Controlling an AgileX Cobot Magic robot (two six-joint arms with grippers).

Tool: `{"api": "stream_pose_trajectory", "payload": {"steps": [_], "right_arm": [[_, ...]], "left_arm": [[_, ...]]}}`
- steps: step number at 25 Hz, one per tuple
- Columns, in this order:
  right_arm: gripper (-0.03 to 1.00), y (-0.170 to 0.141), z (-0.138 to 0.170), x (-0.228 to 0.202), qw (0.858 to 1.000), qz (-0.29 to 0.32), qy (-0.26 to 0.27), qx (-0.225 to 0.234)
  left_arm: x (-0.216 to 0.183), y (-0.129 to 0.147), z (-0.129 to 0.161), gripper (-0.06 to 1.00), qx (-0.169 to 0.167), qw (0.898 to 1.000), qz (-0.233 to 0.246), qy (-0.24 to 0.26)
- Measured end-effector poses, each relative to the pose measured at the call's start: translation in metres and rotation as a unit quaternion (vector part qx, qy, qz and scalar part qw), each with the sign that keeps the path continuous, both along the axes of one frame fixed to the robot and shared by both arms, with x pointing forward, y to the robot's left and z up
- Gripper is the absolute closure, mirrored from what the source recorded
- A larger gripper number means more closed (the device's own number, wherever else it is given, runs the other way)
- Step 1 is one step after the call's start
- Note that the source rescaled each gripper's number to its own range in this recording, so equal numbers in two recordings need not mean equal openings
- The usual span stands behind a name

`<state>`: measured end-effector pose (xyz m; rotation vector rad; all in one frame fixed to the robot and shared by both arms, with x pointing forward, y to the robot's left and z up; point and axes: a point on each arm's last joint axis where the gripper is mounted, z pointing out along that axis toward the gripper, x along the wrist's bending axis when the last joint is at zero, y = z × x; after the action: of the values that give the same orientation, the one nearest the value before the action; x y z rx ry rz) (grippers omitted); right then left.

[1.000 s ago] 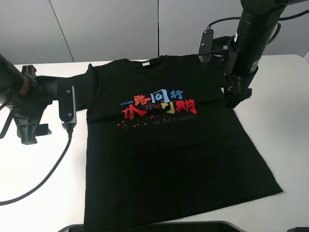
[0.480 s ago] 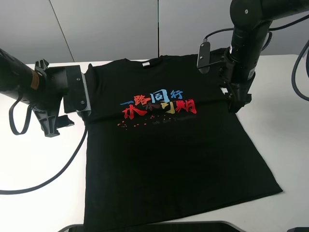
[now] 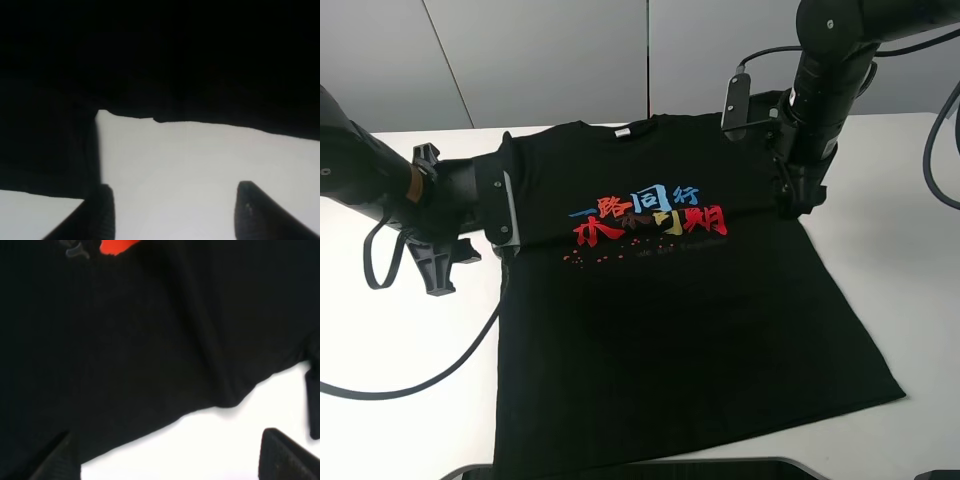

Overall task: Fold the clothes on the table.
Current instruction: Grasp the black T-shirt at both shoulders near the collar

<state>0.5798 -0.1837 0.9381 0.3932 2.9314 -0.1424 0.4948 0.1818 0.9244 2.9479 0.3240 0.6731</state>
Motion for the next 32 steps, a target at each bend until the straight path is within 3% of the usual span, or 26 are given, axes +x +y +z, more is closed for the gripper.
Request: {"api": "stream_pose_trajectory", "payload": {"steps": [7,18,26,32], "right_arm": [[0.19,-0.005,0.0,0.005,1.0,-0.009,-0.013,0.007],[0.19,-0.015,-0.035,0.011,0.999,-0.015,0.026,-0.015],[0.19,-0.014,-0.035,0.015,1.0,-0.013,0.017,-0.012],[0.19,-0.014,-0.034,0.016,1.0,-0.013,0.015,-0.011]], "left_arm": [[0.004,-0.005,-0.008,0.12,-0.021,1.0,-0.002,-0.006],[0.032,-0.019,-0.011,0.11,-0.038,0.999,0.03,-0.011],[0.035,-0.018,-0.024,0.11,0.004,1.0,0.018,0.016],[0.035,-0.018,-0.03,0.11,0.009,0.999,0.017,0.025]]}}
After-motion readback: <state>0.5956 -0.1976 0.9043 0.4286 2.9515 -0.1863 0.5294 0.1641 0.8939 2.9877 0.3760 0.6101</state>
